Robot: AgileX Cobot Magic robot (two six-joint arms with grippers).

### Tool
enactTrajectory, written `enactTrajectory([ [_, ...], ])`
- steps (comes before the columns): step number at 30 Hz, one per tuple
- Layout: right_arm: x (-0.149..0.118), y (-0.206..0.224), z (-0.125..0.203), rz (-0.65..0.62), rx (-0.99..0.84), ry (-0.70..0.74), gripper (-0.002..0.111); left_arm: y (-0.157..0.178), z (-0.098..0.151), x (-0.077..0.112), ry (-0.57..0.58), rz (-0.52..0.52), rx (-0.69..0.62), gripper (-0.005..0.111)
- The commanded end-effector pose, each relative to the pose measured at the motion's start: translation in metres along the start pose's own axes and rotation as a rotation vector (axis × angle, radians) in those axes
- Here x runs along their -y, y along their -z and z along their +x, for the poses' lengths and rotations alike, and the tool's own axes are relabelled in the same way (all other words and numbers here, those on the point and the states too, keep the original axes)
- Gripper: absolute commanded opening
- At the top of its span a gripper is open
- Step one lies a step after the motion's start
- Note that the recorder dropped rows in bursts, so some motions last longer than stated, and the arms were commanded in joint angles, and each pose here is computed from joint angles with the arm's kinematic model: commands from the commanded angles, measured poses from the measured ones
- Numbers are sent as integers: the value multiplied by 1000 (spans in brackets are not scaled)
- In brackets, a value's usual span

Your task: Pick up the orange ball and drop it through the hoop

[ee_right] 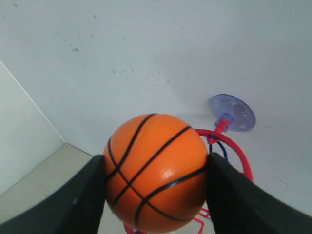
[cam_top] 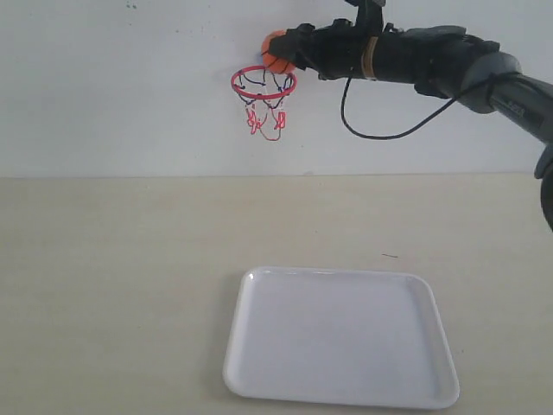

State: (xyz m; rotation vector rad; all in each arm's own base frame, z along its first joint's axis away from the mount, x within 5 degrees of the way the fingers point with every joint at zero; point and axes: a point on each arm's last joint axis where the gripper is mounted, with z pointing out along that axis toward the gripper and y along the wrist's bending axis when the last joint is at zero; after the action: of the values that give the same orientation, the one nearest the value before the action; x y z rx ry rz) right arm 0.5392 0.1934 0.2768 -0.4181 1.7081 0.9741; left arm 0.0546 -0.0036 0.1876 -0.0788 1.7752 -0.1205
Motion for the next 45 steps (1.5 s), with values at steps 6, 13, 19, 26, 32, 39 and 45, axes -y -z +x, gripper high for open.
enactTrajectory([
  [6,-17,-14,2,27,16,39,0,0,1,0,-2,2,-1,4],
  [13,-17,-14,2,30,17,75,8,0,1,0,-2,2,-1,4],
  [19,-15,-14,1,53,31,65,51,0,1,0,-2,2,-1,4],
  [26,-13,-14,0,75,45,31,67,0,1,0,-2,2,-1,4],
  [32,-17,-14,2,31,18,31,7,0,1,0,-2,2,-1,4],
  [39,-10,-7,1,-11,-11,33,1,0,1,0,-2,2,-1,4],
  [45,5,23,-2,-181,-124,24,0,0,1,0,-2,2,-1,4],
])
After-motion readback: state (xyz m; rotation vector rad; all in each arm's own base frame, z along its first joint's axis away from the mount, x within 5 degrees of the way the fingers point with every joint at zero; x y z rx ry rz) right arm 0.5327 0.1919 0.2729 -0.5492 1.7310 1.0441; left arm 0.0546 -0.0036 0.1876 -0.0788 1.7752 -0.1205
